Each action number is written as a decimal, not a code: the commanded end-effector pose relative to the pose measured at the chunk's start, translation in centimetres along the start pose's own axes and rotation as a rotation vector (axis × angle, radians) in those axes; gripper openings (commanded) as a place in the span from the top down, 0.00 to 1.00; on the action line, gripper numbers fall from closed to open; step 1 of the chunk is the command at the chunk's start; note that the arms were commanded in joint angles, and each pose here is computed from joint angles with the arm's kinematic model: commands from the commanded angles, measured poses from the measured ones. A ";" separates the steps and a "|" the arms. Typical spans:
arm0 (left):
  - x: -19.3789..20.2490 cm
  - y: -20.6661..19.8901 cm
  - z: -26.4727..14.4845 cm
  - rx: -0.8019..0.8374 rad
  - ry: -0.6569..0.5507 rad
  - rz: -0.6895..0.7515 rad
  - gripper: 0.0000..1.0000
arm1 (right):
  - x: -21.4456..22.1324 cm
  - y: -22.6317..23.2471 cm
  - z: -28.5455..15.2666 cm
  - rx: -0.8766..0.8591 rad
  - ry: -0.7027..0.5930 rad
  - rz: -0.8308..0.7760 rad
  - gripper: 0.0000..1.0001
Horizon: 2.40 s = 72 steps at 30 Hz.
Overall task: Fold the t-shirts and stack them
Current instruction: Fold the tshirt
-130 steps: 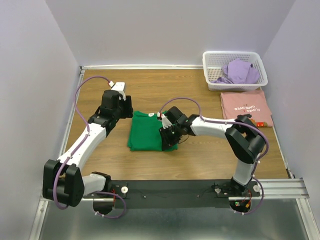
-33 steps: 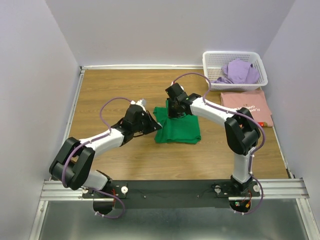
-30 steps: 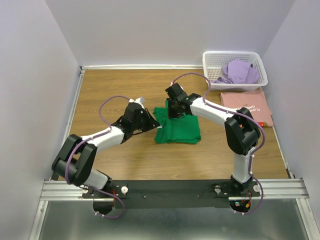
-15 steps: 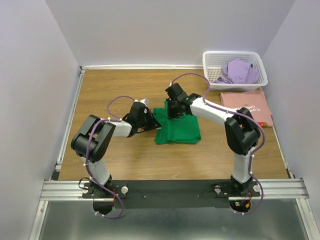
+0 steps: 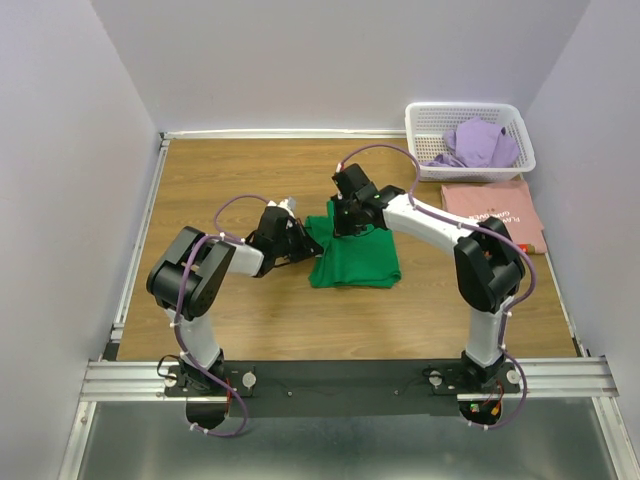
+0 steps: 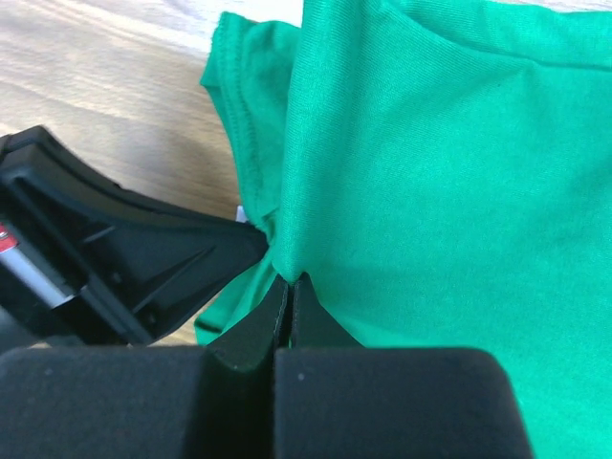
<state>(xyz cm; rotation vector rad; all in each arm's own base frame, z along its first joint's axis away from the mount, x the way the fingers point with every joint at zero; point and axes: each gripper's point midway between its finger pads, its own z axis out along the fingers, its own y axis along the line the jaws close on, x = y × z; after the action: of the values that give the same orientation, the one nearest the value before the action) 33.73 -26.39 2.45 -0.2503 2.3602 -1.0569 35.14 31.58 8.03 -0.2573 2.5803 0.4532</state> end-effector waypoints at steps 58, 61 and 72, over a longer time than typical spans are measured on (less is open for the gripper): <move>-1.6 1.6 -4.9 -0.177 -0.106 -0.042 0.77 | -2.8 4.0 -3.2 -0.070 -0.110 -0.105 0.45; -3.4 1.9 -6.9 -0.236 -0.172 -0.043 0.64 | -3.4 3.2 -5.0 -0.049 -0.155 -0.102 0.34; -2.9 -9.6 -8.9 -0.061 -0.174 0.106 0.70 | 0.3 -4.5 -8.5 -0.254 -0.059 0.046 0.43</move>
<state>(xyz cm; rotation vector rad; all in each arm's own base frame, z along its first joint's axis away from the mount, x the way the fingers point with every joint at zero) 31.56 -23.46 13.79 -0.3140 2.2169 -0.8727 34.46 25.58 15.09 -0.2354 2.4236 0.6083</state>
